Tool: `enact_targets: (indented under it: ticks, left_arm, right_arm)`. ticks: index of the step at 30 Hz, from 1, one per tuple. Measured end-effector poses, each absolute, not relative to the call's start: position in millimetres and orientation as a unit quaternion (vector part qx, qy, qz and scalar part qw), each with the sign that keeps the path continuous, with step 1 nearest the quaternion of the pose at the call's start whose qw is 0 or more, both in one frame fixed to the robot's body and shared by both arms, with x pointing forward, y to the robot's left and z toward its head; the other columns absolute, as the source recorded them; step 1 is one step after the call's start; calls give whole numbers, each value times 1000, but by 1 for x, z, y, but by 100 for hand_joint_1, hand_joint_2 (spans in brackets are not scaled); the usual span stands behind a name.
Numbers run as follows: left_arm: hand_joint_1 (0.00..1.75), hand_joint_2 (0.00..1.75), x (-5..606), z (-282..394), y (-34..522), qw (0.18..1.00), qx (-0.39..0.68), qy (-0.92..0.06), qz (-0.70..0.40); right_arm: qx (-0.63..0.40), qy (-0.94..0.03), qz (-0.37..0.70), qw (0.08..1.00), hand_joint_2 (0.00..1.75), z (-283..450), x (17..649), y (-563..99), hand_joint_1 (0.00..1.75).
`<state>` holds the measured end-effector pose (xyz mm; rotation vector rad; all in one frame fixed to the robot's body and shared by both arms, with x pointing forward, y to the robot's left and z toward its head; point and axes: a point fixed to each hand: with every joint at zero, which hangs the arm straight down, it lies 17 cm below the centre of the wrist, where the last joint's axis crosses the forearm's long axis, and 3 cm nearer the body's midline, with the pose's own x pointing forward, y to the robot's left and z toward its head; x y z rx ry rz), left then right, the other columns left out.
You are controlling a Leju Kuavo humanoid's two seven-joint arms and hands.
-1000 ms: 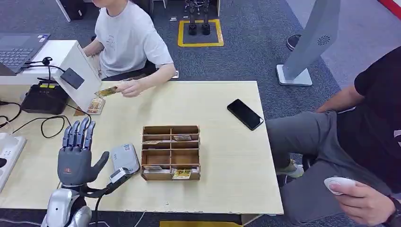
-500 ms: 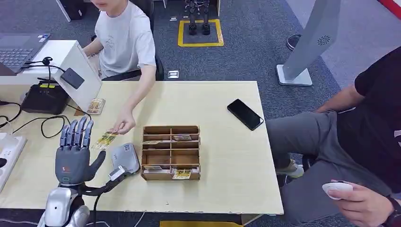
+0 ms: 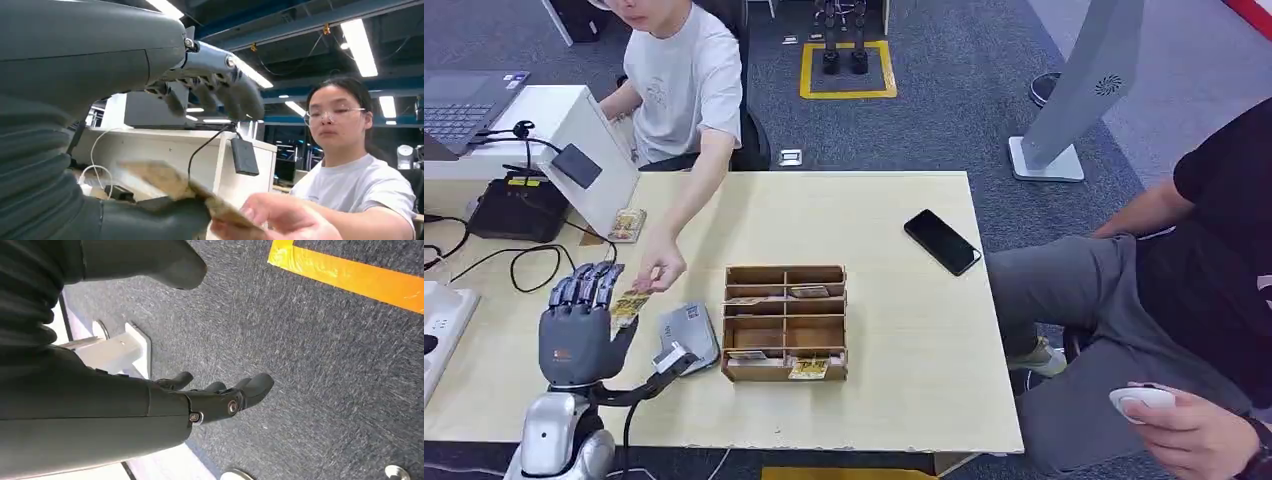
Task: Pass the card to the sensor for recognition and then transmit it.
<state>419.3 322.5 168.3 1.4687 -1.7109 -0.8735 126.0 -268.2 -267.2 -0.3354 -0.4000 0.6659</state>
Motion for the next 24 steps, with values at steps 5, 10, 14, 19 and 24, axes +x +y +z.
enact_targets:
  ticks: [5, 10, 14, 19, 24]
  left_arm:
    - [175, 175, 420, 168, 324, 358, 567, -662, -334]
    - [175, 175, 421, 169, 325, 358, 567, -663, -332]
    - [175, 175, 420, 170, 322, 361, 549, -680, -325]
    - [175, 175, 416, 180, 313, 369, 505, -725, -288]
    - [175, 175, 431, 145, 321, 506, 412, -718, -242]
  right_arm:
    - [-163, -194, 323, 912, 175, -267, 126, -268, 0]
    - [-163, -194, 323, 912, 175, -267, 126, -268, 0]
    - [-163, -194, 324, 911, 175, -267, 126, -268, 0]
    - [-164, -195, 325, 911, 175, -267, 127, -269, 0]
    - [-168, -195, 314, 914, 175, -267, 125, -271, 0]
